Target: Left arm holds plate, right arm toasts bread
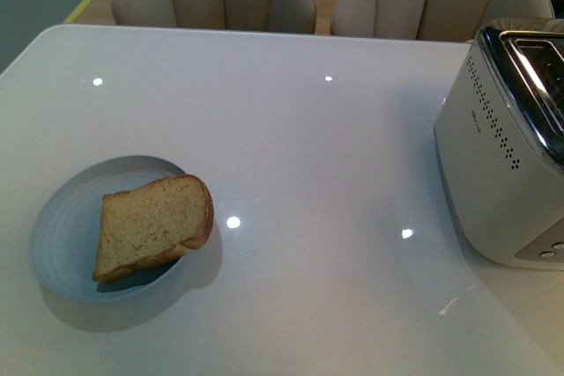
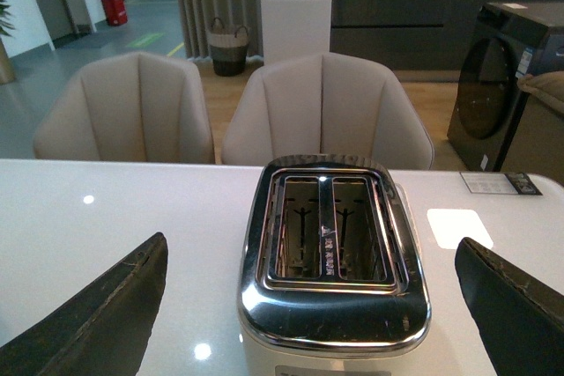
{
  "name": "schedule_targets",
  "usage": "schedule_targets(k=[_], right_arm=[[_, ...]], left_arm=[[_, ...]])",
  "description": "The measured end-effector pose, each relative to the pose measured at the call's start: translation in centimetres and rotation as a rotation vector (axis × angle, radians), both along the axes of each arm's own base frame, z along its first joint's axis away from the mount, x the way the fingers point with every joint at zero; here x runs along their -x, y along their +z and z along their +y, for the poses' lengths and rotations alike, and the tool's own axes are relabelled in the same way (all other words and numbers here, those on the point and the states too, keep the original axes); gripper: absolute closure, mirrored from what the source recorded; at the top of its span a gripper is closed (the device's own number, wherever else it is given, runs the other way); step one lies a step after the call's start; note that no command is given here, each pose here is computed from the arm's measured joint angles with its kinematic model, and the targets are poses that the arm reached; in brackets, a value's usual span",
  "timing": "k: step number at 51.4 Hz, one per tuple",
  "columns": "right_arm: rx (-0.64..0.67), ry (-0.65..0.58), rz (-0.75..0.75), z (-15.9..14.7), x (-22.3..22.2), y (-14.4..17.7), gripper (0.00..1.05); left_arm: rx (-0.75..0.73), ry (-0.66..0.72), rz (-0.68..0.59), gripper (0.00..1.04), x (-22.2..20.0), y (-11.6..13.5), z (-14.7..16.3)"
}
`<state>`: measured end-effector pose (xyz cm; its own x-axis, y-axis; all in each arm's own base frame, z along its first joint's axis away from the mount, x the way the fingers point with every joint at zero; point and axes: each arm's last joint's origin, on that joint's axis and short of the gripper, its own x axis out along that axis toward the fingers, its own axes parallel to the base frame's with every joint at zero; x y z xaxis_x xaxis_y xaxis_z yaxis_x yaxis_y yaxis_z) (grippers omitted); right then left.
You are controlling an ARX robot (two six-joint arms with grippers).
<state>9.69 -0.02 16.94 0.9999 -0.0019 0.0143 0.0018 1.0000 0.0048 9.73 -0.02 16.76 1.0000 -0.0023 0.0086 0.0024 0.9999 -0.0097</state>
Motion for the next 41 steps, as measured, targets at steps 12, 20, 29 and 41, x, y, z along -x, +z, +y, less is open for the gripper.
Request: schedule_targets(k=[12,20,29,41], right_arm=[[0.0,0.0,0.0,0.0,0.0,0.0,0.09],[0.0,0.0,0.0,0.0,0.0,0.0,0.09],[0.0,0.0,0.0,0.0,0.0,0.0,0.09],[0.0,0.0,0.0,0.0,0.0,0.0,0.09]], left_arm=[[0.0,0.0,0.0,0.07,0.0,0.0,0.0],[0.0,0.0,0.0,0.07,0.0,0.0,0.0],[0.0,0.0,0.0,0.07,0.0,0.0,0.0],[0.0,0.0,0.0,0.07,0.0,0.0,0.0]])
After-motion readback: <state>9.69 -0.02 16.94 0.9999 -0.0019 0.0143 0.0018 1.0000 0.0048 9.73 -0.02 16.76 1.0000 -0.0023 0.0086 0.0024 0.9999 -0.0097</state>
